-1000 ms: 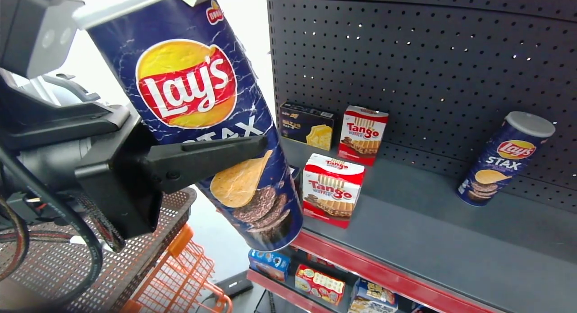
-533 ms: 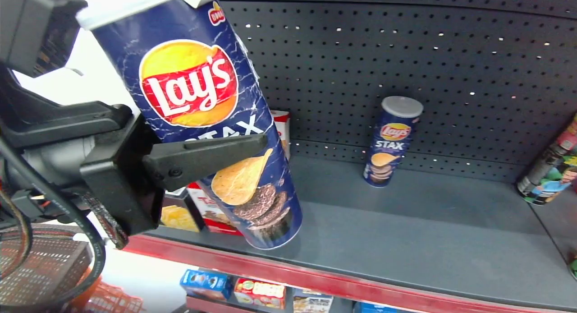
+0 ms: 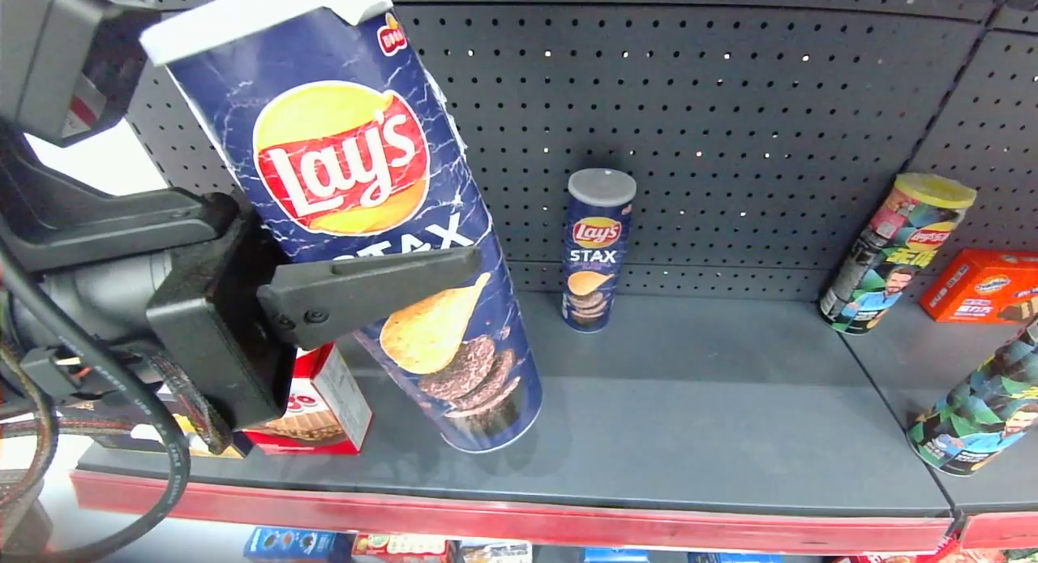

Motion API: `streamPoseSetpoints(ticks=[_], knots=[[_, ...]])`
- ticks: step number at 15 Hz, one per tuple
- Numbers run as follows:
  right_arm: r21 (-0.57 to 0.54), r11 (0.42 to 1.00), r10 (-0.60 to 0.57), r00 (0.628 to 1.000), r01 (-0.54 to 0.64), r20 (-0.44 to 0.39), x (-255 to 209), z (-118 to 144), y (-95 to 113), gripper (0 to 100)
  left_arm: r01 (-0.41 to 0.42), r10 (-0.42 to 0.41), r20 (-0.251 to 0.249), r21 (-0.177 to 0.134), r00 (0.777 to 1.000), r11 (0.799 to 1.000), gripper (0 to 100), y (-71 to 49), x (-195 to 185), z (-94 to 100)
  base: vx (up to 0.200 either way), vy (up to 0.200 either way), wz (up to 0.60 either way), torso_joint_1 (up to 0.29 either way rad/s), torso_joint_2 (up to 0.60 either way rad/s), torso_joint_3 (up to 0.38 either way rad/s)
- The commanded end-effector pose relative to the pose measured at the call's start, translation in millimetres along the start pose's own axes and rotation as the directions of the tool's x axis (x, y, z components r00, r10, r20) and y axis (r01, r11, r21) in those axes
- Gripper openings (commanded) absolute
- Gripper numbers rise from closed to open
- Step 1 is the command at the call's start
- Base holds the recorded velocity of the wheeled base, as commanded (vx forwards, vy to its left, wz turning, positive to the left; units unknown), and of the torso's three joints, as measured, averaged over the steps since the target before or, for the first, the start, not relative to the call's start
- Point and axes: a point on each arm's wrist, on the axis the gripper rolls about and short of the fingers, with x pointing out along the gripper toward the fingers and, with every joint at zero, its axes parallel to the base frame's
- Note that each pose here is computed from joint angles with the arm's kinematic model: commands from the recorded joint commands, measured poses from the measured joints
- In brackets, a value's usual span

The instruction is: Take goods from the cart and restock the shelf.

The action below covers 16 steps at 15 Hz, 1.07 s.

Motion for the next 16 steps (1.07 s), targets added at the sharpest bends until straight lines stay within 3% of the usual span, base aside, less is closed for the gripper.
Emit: streamPoseSetpoints(ticks=[1, 4, 8, 11, 12, 13, 14, 16], knots=[[0.000, 1.000, 0.000, 1.000, 0.000, 0.000, 0, 0, 0, 100, -0.002, 0.002, 0.000, 0.000, 1.000, 1.000, 0, 0.0, -1, 0.0, 0.000, 0.000, 0.00, 0.000, 0.00, 0.000], [0.000, 1.000, 0.000, 1.000, 0.000, 0.000, 0, 0, 0, 100, -0.002, 0.002, -0.004, -0.004, 1.000, 1.000, 0, -0.1, -1, -1.7, 0.000, 0.000, 0.00, 0.000, 0.00, 0.000], [-0.002, 1.000, 0.001, 1.000, -0.001, 0.000, 0, 0, 0, 100, -0.022, 0.022, 0.003, 0.004, 1.000, 1.000, 0, 14.1, 8, -11.0, 0.000, 0.000, 0.00, 0.000, 0.00, 0.000], [-0.001, 1.000, 0.004, 1.000, -0.004, -0.020, 1, 0, 0, 100, -0.028, 0.028, -0.007, -0.005, 1.000, 1.000, 0, 17.2, 10, -12.8, 0.000, 0.000, 0.00, 0.000, 0.00, 0.000], [-0.008, 1.000, 0.017, 1.000, -0.016, 0.014, -1, 9, 0, 100, -0.030, 0.030, -0.014, -0.011, 0.999, 0.999, 0, 17.4, 10, -15.4, 0.000, 0.000, 0.00, 0.000, 0.00, 0.000], [0.013, 0.998, 0.053, 0.995, -0.055, 0.089, -5, 76, 1, 100, -0.035, 0.035, -0.018, -0.016, 0.999, 0.999, 0, 17.5, 10, -16.1, 0.000, 0.000, 0.00, 0.000, 0.00, 0.000], [0.033, 0.995, 0.099, 0.995, -0.099, -0.003, 9, 95, 1, 100, -0.035, 0.035, -0.018, -0.021, 0.999, 0.999, 0, 16.9, 9, -16.5, 0.000, 0.000, 0.00, 0.000, 0.00, 0.000], [-0.037, 0.947, 0.315, 0.946, -0.318, -0.083, 29, 109, 7, 100, -0.059, 0.058, -0.022, -0.025, 0.998, 0.998, 0, 23.3, 5, -17.7, 0.000, 0.000, 0.00, 0.000, 0.00, 0.000]])
